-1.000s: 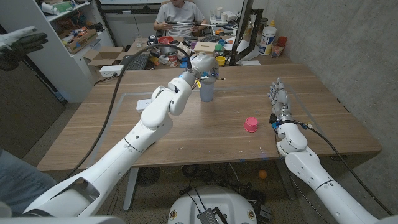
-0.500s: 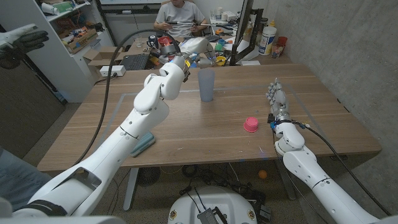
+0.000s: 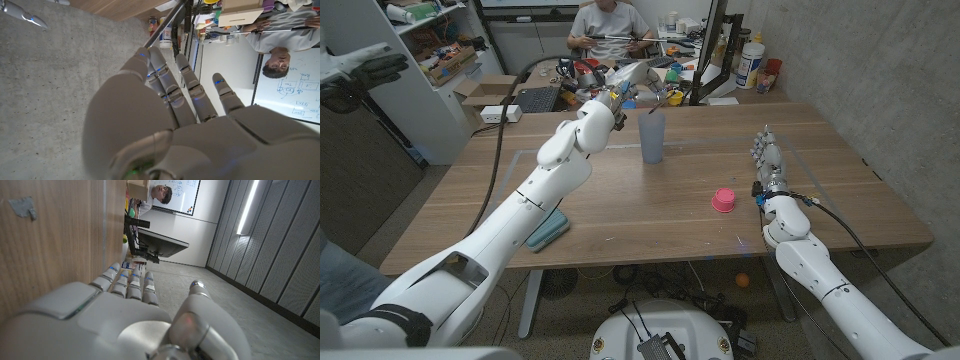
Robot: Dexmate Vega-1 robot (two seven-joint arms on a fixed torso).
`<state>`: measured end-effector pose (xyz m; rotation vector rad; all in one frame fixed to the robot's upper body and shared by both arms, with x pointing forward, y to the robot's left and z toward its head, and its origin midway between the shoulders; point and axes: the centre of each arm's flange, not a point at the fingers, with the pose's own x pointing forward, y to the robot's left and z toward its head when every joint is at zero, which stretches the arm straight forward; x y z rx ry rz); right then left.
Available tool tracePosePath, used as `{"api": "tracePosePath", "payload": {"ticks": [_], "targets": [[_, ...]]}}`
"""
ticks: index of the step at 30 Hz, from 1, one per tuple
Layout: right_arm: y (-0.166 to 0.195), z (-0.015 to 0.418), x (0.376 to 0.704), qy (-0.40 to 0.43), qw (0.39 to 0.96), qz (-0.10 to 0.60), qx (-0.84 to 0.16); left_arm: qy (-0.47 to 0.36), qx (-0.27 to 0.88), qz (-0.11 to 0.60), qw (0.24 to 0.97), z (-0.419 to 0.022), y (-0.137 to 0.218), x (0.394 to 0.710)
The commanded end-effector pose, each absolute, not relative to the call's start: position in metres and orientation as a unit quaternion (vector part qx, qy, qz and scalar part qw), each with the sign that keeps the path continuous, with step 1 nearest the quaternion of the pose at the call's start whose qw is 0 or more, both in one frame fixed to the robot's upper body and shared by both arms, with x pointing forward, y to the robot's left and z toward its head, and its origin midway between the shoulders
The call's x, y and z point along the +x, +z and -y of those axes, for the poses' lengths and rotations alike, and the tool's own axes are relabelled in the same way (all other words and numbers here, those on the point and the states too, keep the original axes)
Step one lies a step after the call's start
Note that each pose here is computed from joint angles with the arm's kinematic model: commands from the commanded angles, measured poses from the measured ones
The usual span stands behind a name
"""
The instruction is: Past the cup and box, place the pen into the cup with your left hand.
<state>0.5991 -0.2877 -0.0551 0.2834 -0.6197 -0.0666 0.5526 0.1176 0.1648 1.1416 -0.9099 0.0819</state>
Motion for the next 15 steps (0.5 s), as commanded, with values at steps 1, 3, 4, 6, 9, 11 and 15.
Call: {"api": "tracePosePath", "payload": {"ticks": [1,3,4,6,9,11,15], "targets": [[-0.056,0.3,0.604,-0.046,0.944,0.296,0.141,0.01,0.468,0.388,0.794,-0.128,0.155,0.595],[-0.058,0.301,0.603,-0.047,0.945,0.293,0.139,0.007,0.459,0.384,0.801,-0.13,0.151,0.601],[-0.059,0.301,0.602,-0.048,0.945,0.292,0.14,0.006,0.454,0.381,0.805,-0.132,0.148,0.603],[-0.061,0.302,0.602,-0.05,0.946,0.287,0.139,0.002,0.444,0.378,0.812,-0.136,0.143,0.608],[-0.065,0.305,0.602,-0.052,0.948,0.28,0.139,-0.005,0.426,0.374,0.824,-0.141,0.136,0.613],[-0.068,0.306,0.602,-0.054,0.95,0.275,0.139,-0.011,0.415,0.372,0.83,-0.143,0.131,0.616],[-0.073,0.311,0.603,-0.059,0.952,0.267,0.141,-0.01,0.407,0.369,0.836,-0.146,0.123,0.619]]}}
